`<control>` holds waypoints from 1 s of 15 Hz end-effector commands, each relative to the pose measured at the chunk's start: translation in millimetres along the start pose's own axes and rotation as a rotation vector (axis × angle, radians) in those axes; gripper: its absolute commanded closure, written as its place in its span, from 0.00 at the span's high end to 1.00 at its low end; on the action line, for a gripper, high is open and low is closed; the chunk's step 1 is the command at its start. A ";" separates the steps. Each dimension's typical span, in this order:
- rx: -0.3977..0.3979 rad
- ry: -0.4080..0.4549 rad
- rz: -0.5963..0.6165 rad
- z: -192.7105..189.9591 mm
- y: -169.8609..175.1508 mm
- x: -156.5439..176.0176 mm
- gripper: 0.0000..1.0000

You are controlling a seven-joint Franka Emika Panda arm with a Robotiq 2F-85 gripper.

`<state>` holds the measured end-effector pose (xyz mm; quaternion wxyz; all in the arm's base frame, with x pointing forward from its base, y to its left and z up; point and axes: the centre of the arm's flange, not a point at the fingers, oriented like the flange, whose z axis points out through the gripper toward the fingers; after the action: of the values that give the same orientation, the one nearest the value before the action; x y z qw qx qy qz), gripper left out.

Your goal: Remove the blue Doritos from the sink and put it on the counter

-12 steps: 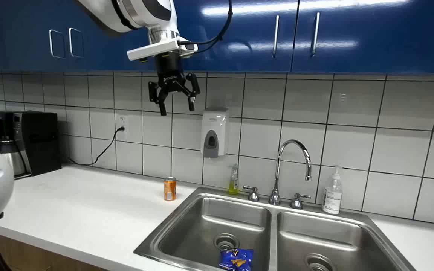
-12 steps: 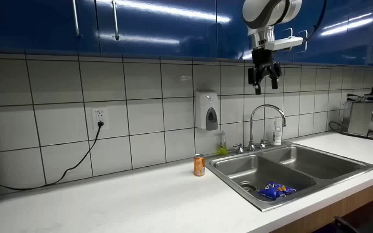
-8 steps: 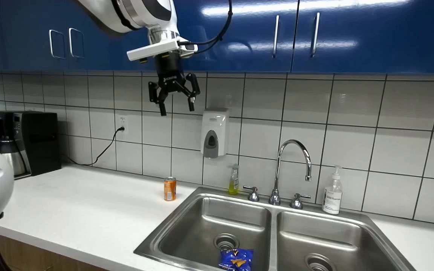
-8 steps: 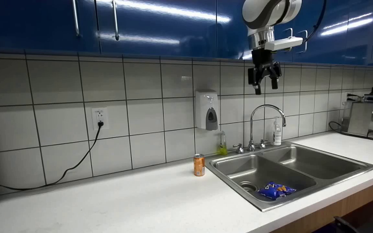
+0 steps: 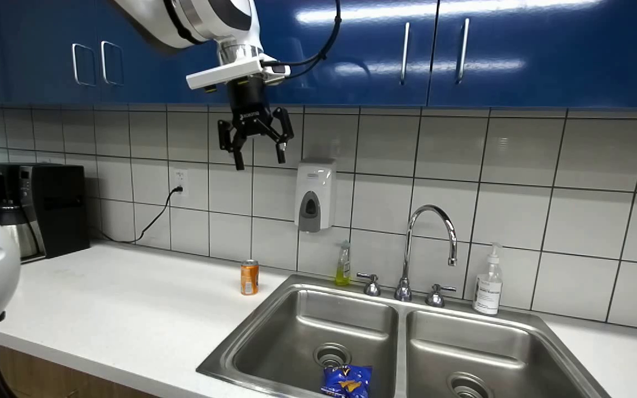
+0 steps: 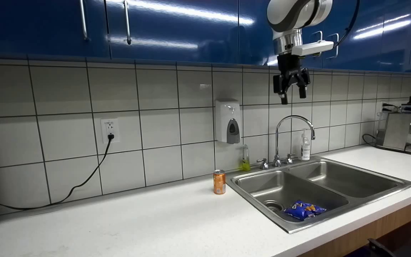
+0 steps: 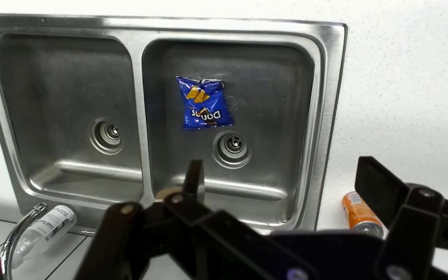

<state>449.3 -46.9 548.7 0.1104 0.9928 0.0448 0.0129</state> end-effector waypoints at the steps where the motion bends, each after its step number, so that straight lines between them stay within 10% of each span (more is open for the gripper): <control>1: 0.001 -0.001 0.002 1.2 0.5 0.3 1.00; 15: 0.034 -0.089 0.103 42.0 49.4 -34.6 1.00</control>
<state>436.4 -91.3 518.7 0.0935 0.9954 0.0034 -0.0206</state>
